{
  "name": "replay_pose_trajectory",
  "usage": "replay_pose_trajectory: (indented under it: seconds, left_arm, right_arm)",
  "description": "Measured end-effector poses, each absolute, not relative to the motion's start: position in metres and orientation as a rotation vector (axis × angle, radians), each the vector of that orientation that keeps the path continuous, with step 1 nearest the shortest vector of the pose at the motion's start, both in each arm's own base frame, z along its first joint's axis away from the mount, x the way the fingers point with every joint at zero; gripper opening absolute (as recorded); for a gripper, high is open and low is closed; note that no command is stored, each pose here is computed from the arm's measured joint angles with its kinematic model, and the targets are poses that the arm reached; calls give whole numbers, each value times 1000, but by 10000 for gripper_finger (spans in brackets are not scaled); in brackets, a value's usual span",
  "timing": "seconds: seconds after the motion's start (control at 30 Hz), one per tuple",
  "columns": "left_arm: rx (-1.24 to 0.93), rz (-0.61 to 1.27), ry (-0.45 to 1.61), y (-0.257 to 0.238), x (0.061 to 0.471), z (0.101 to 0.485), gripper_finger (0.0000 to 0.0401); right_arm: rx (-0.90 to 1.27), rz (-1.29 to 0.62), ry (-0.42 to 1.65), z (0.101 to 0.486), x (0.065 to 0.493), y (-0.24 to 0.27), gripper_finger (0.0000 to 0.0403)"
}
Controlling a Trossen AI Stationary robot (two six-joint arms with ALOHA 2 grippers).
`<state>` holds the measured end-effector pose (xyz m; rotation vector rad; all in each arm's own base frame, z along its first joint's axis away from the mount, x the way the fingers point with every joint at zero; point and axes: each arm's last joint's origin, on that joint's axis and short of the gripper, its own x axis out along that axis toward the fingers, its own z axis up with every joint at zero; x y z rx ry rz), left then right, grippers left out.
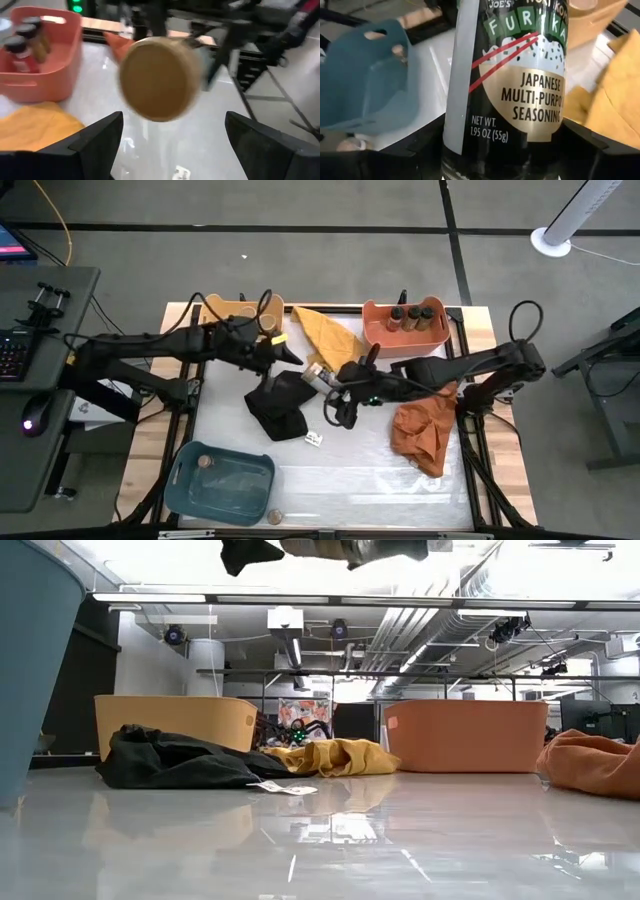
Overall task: Sort spices by type
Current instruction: Put the gold seasoning bottle into the yellow bin
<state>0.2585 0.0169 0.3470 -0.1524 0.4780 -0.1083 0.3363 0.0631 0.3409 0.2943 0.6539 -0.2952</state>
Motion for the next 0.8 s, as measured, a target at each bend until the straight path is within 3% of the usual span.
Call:
replay_pose_trajectory:
  seconds: [0.4,0.8]
  left_arm:
    - [-214,-113,400,11,280,344,337]
    - [-240,-235,349,3,281,350,337]
  right_arm:
    - [234,-180,607,345,343,68,276]
    - [176,-100,550,350,348,70,276]
